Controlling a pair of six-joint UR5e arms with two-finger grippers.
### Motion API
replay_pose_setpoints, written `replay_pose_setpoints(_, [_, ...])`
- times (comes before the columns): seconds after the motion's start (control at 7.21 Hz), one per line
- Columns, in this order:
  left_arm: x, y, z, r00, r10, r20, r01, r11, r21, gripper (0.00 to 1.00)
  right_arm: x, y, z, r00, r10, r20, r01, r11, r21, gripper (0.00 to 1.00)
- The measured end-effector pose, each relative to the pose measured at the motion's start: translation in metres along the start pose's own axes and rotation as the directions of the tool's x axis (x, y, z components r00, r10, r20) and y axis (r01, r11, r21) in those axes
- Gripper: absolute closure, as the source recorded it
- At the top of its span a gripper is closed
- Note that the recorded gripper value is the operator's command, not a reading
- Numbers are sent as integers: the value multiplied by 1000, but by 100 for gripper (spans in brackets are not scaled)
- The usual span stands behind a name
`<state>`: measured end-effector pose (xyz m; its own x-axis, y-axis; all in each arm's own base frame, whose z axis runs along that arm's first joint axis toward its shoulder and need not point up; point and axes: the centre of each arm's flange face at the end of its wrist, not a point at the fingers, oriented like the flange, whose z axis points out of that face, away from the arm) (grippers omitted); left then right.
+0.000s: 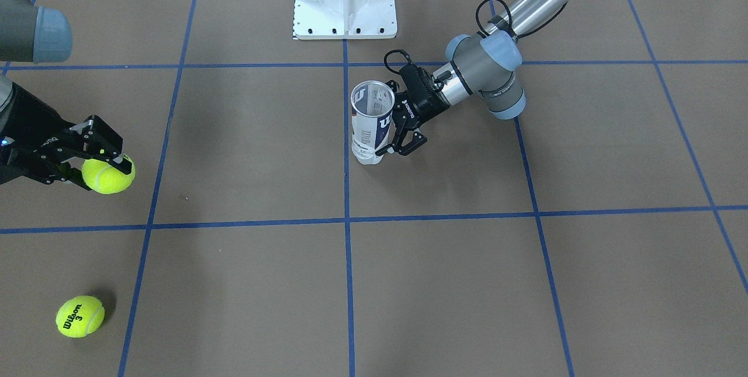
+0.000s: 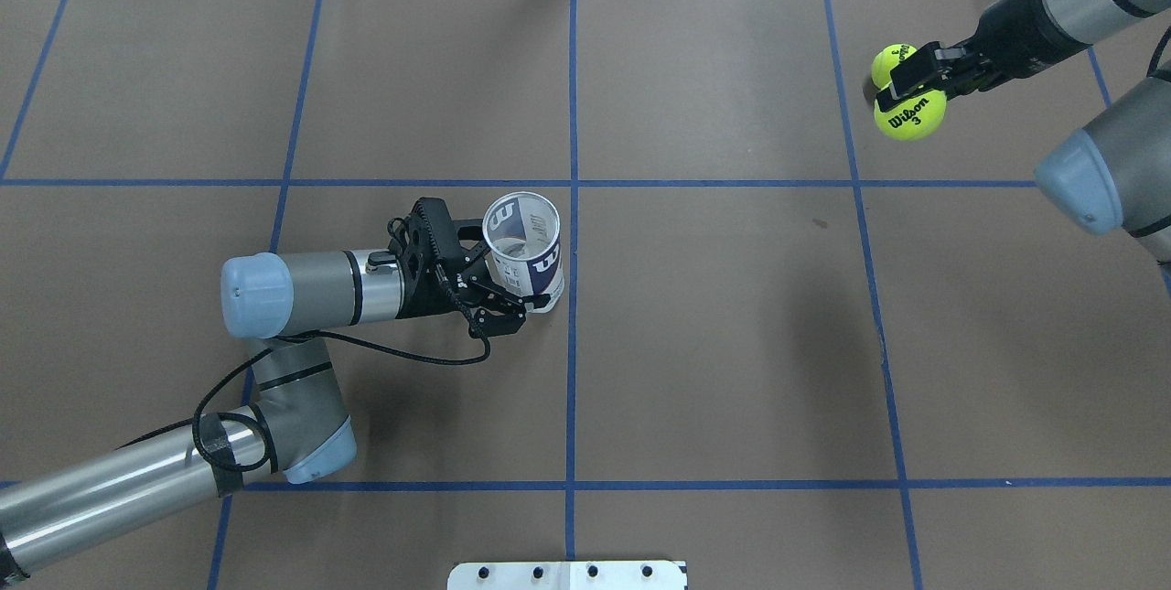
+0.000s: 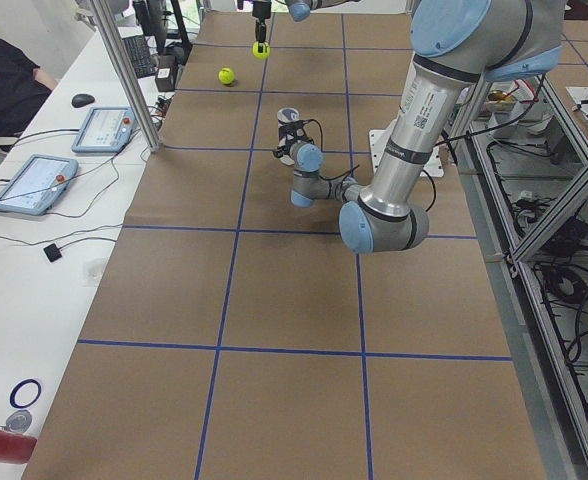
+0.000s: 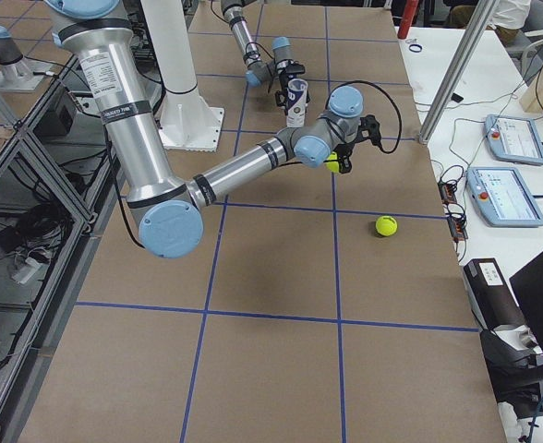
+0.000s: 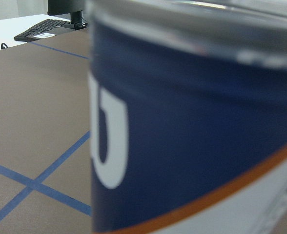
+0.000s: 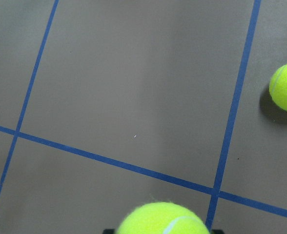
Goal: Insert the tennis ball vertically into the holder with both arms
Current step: 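Carry the held tennis ball with the right gripper over the can's open top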
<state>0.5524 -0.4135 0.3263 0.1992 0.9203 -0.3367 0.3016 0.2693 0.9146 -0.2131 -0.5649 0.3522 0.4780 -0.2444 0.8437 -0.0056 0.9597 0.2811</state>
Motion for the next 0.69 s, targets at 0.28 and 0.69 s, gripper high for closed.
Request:
replay_pose_setpoints(0.28, [0,0,0,1000,0,0,0,1000,3,25,-7,1,-6,1000,-9,10,9,1000,8,100])
replay_pose_setpoints(0.69, [0,0,-1,1000,1,0,-1,1000,4,25,-60,1,-22,995,39,87,-40,999,11,100])
